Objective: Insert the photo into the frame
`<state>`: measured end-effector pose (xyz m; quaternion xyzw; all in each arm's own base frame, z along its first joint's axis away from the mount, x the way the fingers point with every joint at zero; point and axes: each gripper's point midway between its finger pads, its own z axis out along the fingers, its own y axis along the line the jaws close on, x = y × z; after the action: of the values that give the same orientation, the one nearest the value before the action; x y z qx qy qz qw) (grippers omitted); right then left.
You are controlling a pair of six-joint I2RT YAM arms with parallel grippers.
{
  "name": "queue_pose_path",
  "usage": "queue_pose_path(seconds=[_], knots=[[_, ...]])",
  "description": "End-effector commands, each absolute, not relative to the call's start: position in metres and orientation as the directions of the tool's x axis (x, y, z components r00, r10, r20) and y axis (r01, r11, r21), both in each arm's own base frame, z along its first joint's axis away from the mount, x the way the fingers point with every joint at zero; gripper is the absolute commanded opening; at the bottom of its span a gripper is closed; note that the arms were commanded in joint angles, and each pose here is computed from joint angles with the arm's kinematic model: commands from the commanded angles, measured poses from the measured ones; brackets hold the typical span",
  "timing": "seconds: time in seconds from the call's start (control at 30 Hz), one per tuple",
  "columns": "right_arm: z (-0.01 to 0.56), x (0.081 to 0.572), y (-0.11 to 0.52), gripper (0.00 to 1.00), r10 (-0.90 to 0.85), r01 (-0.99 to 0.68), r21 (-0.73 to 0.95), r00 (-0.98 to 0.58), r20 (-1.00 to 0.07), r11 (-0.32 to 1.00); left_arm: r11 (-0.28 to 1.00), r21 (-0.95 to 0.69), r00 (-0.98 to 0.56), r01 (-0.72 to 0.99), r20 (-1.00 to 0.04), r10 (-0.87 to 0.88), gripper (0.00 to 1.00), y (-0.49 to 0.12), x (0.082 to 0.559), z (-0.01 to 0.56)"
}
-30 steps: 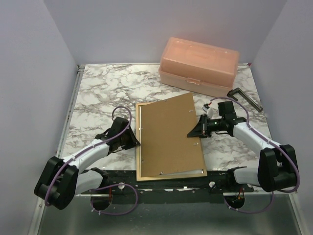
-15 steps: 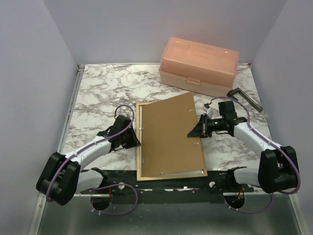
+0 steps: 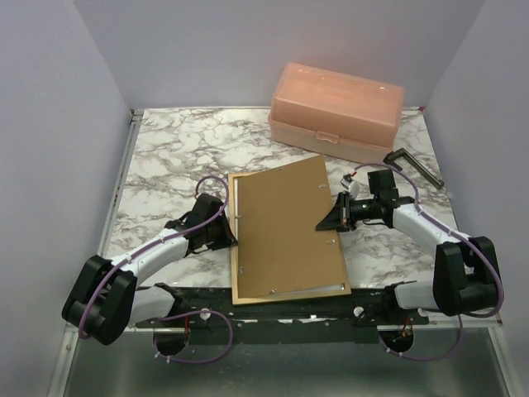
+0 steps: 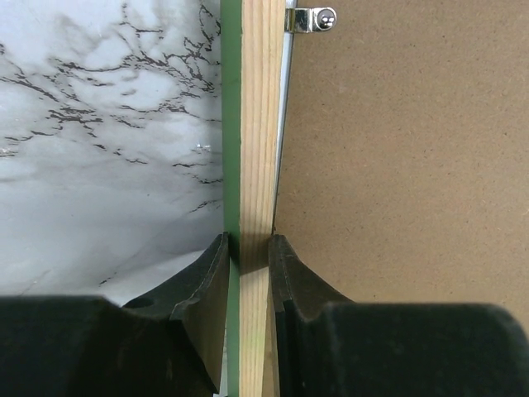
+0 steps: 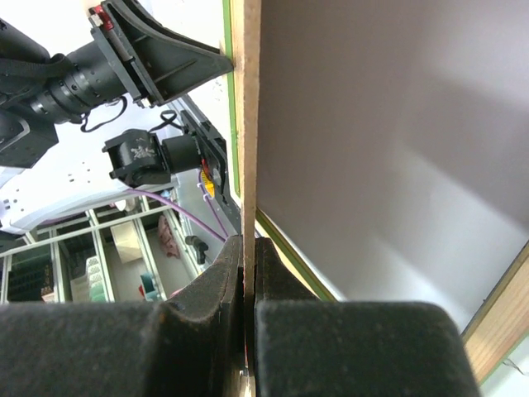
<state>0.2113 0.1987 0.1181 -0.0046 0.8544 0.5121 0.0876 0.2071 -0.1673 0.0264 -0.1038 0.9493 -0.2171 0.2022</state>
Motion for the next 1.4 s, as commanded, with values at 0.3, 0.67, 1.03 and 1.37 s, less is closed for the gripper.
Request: queue_pose_path(seconds=[0.3,0.67,1.03,1.37], knots=[[0.147,0.209,0.206,0.01,0.052,-0.182,0.879,-0.972,-0.228,0.441,0.927,-0.353,-0.911,-0.130,-0.326,-0.252,0.11,-0.150,0.197,0.002],[0.224,0.225,0.206,0.01,0.126,-0.317,0.844,-0.906,-0.405,0.433,0.927,-0.349,-0.901,-0.138,-0.345,-0.263,0.26,-0.147,0.200,0.008],[0.256,0.233,0.199,0.01,0.188,-0.351,0.798,-0.851,-0.490,0.489,0.894,-0.435,-0.854,-0.106,-0.421,-0.306,0.63,-0.150,0.202,0.049],[0.287,0.211,0.209,0.01,0.128,-0.445,0.825,-0.849,-0.512,0.349,0.806,-0.585,-0.700,-0.090,-0.538,-0.469,0.75,-0.138,0.207,0.132]])
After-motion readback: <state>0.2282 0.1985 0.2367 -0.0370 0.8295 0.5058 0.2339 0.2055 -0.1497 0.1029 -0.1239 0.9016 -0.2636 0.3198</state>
